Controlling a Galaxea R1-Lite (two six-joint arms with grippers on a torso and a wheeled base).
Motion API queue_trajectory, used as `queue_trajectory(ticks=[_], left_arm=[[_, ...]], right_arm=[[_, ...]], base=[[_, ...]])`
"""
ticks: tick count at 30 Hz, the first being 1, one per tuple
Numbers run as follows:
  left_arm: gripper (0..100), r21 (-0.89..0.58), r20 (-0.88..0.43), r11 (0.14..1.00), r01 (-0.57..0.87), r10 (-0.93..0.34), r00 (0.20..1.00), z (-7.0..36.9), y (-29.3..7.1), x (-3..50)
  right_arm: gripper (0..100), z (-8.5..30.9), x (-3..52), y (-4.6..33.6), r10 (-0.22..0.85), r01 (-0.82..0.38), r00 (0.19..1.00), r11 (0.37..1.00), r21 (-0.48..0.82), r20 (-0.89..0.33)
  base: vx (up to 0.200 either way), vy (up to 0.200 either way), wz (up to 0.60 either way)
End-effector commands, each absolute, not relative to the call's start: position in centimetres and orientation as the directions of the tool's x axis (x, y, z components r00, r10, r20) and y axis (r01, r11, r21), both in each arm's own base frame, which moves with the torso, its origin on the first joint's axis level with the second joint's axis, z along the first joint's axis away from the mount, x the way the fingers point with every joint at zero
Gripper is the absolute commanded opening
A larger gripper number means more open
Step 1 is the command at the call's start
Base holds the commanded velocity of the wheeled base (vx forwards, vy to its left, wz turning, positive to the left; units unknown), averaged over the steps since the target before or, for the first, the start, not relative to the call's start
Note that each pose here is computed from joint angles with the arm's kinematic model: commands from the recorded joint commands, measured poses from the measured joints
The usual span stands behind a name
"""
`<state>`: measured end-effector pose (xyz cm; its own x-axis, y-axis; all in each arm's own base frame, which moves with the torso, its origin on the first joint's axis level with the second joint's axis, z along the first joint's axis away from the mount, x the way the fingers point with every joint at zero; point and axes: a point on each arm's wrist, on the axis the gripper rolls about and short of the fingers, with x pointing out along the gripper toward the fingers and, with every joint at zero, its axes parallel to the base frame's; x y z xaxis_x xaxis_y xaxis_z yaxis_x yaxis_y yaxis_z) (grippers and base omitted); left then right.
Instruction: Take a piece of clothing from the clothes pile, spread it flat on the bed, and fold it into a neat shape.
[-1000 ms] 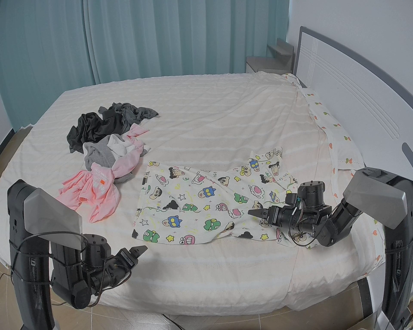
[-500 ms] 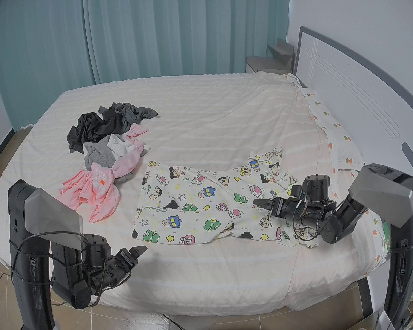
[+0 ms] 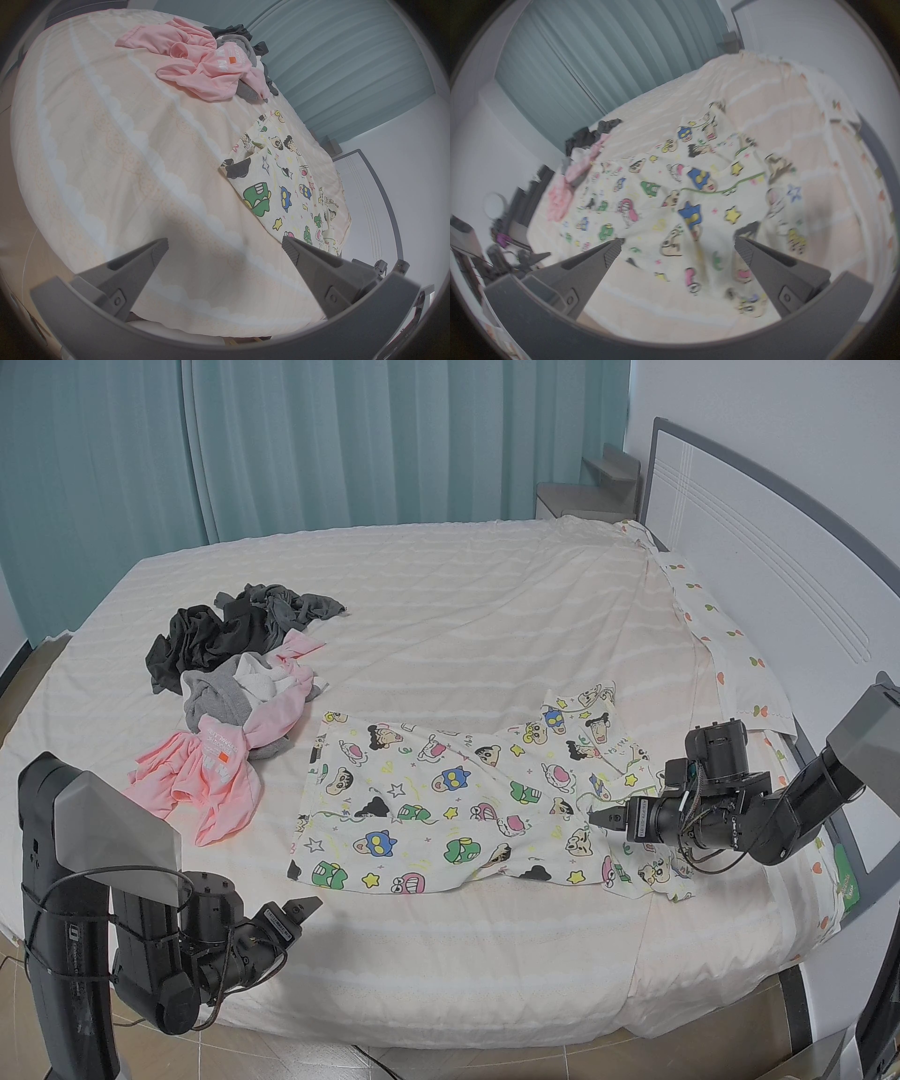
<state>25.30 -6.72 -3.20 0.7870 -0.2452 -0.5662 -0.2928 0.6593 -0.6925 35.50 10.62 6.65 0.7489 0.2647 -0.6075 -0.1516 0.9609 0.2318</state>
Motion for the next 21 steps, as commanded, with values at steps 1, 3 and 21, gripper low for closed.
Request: queue_trajectory(ticks=[1,3,21], left_arm=[[100,-0.7,-0.553,0.656,-0.282,-0.248,0.796,-3.1,-6.8,25.4],[100,-0.7,-0.553,0.656,-0.282,-0.248,0.796,-3.1,-6.8,25.4],[100,-0.7,-0.553,0.656,-0.282,-0.248,0.796,-3.1,-6.8,25.4]], right_arm=[[100,5.6,36.8,11.4,0.211,-0.148,0.748,0.977,0.152,-0.63],[100,4.6,37.4,11.5,0.195,-0.144,0.741,0.981,0.131,-0.642],[100,-2.7,43.0,11.9,-0.031,-0.053,0.733,0.993,-0.103,-0.68]], base=[[0.0,0.0,0.0],[0.0,0.0,0.0],[0.0,0.0,0.0]])
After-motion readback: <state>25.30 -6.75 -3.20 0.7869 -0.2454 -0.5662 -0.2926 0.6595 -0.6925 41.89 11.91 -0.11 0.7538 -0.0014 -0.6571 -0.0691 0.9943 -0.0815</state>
